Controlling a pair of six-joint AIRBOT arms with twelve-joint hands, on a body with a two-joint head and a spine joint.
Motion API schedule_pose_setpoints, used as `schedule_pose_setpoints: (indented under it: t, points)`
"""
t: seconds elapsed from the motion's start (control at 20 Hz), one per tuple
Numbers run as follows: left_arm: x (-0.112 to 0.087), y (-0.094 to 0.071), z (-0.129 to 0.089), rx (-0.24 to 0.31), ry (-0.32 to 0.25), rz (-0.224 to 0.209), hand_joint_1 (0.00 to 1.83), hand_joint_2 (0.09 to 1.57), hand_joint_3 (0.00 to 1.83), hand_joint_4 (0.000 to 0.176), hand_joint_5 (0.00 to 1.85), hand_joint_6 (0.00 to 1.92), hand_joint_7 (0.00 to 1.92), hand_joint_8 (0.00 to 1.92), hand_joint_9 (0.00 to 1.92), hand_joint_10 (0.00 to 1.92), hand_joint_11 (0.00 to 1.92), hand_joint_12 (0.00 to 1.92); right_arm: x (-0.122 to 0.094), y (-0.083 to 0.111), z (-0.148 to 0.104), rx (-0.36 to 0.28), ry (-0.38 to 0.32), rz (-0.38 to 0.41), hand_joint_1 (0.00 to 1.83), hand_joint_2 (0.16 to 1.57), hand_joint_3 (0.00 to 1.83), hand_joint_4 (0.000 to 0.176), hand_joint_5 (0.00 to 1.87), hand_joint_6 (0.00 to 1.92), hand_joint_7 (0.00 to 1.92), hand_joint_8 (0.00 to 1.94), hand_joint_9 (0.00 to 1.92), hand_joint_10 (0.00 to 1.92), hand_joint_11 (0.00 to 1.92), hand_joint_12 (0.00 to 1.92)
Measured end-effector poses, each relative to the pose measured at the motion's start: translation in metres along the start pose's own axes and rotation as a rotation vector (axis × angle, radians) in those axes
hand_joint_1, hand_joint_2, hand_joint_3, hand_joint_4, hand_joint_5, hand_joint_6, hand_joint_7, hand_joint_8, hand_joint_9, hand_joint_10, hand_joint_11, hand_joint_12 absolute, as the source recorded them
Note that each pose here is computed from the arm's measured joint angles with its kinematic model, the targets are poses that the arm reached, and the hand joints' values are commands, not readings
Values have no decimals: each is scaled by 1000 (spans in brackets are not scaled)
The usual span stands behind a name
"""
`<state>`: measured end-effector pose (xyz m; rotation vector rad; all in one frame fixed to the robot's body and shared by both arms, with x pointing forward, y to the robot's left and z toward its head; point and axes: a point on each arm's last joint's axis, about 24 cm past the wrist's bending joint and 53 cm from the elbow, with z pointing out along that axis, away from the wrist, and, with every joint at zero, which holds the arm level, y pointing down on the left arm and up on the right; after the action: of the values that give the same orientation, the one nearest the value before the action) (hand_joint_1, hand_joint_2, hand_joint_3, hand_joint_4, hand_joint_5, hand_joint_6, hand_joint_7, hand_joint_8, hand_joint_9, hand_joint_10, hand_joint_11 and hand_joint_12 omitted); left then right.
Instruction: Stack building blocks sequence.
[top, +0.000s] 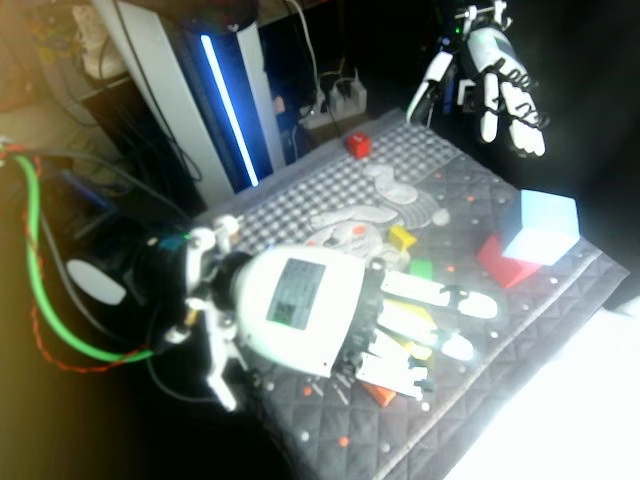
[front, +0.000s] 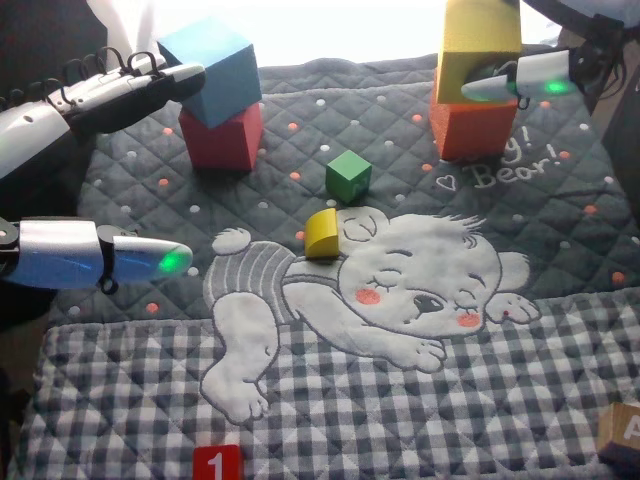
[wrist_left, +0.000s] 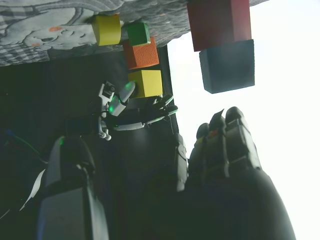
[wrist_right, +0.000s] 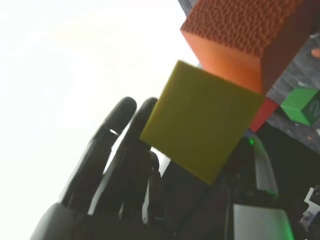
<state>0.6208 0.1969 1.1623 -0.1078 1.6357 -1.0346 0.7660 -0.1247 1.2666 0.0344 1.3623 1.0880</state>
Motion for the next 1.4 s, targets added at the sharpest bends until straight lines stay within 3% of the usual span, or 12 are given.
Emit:
schedule_pose_setpoints:
  t: [0.05,0.1,0.15,0.2,0.25,0.35,0.4,0.45,0.5,0.7,1.05,1.4]
  points:
    - [0,0,0,0,0,0,724,937,0,161,119,2,0,0,0,0,0,0,-1,-2,1,2,-3,-2,1123,1010,0,0,524,18,664,14,879,0,717,646]
    - [0,0,0,0,0,0,715,934,0,165,118,2,0,0,0,0,0,0,-3,-6,1,11,-7,-4,1165,1046,0,0,739,28,856,54,956,21,762,635]
    - [0,0,0,0,0,0,698,935,0,163,113,0,0,0,0,0,0,0,-5,-9,1,21,-7,-7,1310,1117,0,0,868,7,943,827,1027,27,812,658]
    - [0,0,0,0,0,0,702,933,0,159,113,0,0,0,0,0,0,0,-7,-14,0,35,-9,-11,1231,1142,0,0,863,857,972,1028,1064,27,846,660]
    - [0,0,0,0,-1,0,709,935,0,167,109,0,0,0,0,0,0,0,-8,-18,0,46,-9,-10,1197,1160,3,21,876,1105,887,1120,1101,32,904,670]
    - [0,-1,0,1,0,-1,708,938,1,166,109,3,0,0,0,0,0,0,-10,-20,0,55,-14,-1,1186,1173,1,35,852,1195,872,1145,1107,27,922,680]
    - [0,-1,0,3,0,0,724,934,0,159,117,5,0,0,0,0,0,0,-10,-21,0,56,-13,0,1316,1137,22,0,826,1165,870,1131,997,899,922,661]
    - [0,-1,0,2,-1,-1,726,933,0,159,118,6,0,0,0,0,0,0,-9,-21,0,58,-12,1,1338,1160,7,0,770,1219,842,1186,933,1139,898,650]
    - [0,0,0,0,-3,-3,708,937,0,154,114,2,0,0,0,0,0,0,-9,-21,0,59,-12,7,1211,1195,0,0,760,1259,862,1216,859,653,853,657]
    - [0,0,0,1,-3,-3,702,938,1,156,115,2,0,0,0,0,0,0,-8,-21,1,60,-12,8,1185,1201,0,0,735,1262,889,1229,1012,151,846,698]
    - [2,0,0,1,-1,-8,727,948,2,156,110,0,0,0,0,0,0,0,-5,-16,1,46,-11,13,1216,1160,0,0,799,1134,982,1112,1106,36,763,800]
    - [2,0,1,1,0,-9,723,950,2,149,119,3,0,0,0,0,10,5,-5,-5,2,10,-20,14,1220,1154,0,0,796,1135,1006,1076,1129,21,839,649]
